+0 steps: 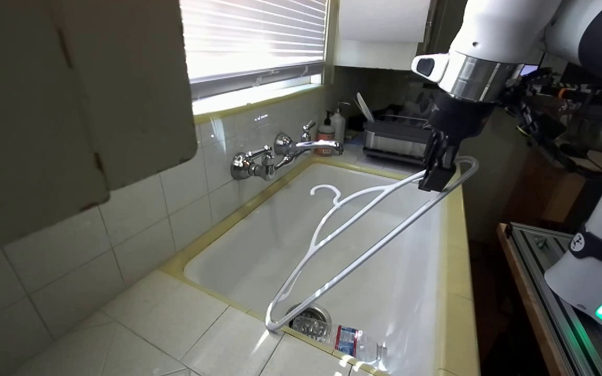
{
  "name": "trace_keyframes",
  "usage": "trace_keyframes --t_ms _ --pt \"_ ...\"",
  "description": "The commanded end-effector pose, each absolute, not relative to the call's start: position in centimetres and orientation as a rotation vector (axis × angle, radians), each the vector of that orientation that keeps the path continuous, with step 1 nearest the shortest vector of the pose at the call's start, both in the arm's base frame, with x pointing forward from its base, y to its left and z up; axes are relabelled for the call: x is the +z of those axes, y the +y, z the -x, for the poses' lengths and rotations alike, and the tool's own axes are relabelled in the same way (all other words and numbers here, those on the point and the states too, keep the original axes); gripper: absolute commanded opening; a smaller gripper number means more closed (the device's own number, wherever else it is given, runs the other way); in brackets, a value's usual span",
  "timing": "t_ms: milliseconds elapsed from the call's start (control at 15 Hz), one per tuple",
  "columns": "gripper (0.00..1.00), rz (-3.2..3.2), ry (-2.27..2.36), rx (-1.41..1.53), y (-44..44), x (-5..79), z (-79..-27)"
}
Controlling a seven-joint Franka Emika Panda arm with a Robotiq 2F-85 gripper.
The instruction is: Hang the hanger on the tap
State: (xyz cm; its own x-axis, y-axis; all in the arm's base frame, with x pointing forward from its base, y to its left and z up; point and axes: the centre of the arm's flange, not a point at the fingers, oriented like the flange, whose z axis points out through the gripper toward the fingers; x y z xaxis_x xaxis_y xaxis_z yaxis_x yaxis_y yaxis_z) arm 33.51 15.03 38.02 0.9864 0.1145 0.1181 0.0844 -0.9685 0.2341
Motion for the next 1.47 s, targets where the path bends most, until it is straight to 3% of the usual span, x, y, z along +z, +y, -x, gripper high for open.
trace_keyframes --t_ms 0,867,1400 --pt "0.02 -2.820 0.110 0.099 14.2 39.1 -33.4" --pt "0.02 -2.503 0.180 -0.137 13.5 41.7 -37.5" --pt "0.02 -2.510 0.075 -0.063 13.4 42.7 -38.4"
